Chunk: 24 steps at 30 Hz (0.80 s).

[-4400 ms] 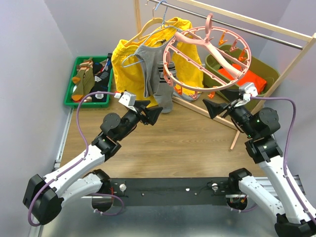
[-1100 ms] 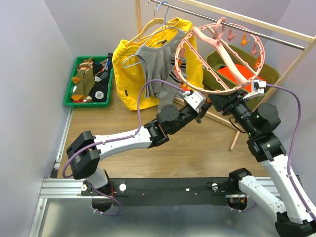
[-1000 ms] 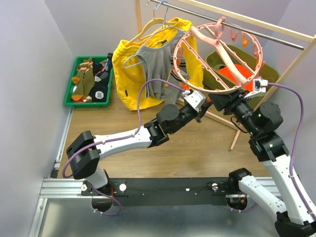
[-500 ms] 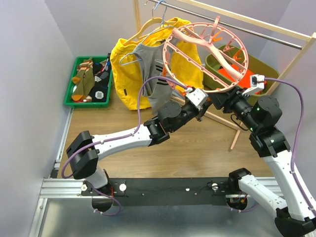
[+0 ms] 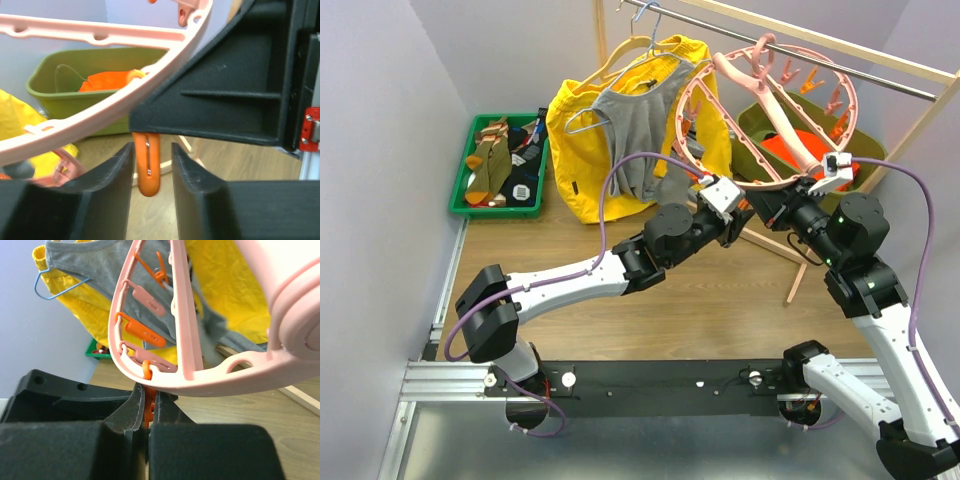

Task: Clip the socks to the hanger
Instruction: Open the clamp at the hanger, then pick up the sock from the bin.

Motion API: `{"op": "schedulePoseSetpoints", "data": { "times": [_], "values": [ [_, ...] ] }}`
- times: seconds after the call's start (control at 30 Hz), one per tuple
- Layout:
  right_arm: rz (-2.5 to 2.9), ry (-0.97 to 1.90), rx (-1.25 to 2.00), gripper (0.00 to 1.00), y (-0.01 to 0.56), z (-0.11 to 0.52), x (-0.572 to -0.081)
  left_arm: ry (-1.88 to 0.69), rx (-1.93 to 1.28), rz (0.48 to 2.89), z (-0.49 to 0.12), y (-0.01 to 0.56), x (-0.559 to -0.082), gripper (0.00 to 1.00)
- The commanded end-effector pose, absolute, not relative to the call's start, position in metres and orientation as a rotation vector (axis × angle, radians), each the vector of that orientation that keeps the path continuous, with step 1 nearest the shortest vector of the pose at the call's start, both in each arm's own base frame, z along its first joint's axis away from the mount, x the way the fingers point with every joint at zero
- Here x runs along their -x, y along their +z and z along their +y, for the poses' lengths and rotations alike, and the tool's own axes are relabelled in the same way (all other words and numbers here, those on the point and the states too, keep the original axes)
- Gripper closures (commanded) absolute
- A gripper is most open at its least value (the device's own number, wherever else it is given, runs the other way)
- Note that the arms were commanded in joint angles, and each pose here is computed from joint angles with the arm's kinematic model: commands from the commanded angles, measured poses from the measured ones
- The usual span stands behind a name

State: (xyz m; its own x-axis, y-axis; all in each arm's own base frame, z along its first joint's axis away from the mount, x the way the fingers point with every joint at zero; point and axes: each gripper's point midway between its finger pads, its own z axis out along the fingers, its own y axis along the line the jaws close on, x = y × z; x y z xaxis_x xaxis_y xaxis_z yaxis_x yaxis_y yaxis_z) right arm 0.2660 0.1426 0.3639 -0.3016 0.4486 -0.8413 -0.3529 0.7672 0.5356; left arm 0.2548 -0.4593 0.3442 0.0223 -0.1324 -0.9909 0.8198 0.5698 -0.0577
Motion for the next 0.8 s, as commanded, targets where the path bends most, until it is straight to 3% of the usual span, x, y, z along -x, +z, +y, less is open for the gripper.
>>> {"op": "schedulePoseSetpoints", "data": {
  "times": [0.0, 0.13, 0.27, 0.5, 0.77],
  "values": [
    [1.668, 0.781, -0.102, 0.96, 0.376, 0.137, -0.265, -0.899, -0.627, 1.365, -0.450, 0.357, -0.237, 0.43],
    [1.664, 0.769, -0.112, 0.96, 0.375, 0.135, -0.265, -0.909, -0.568, 1.395, -0.426, 0.366, -0.230, 0.17],
    [1.661, 0.756, -0.128, 0.96, 0.373, 0.132, -0.266, -0.846, -0.485, 1.504, -0.385, 0.364, -0.233, 0.02],
    [1.678, 0.732, -0.118, 0.96, 0.369, 0.130, -0.267, -0.675, -0.334, 1.677, -0.299, 0.338, -0.266, 0.01],
    [1.679, 0.715, -0.105, 0.96, 0.370, 0.129, -0.268, -0.258, -0.008, 1.787, -0.128, 0.311, -0.351, 0.04]
  ]
}}
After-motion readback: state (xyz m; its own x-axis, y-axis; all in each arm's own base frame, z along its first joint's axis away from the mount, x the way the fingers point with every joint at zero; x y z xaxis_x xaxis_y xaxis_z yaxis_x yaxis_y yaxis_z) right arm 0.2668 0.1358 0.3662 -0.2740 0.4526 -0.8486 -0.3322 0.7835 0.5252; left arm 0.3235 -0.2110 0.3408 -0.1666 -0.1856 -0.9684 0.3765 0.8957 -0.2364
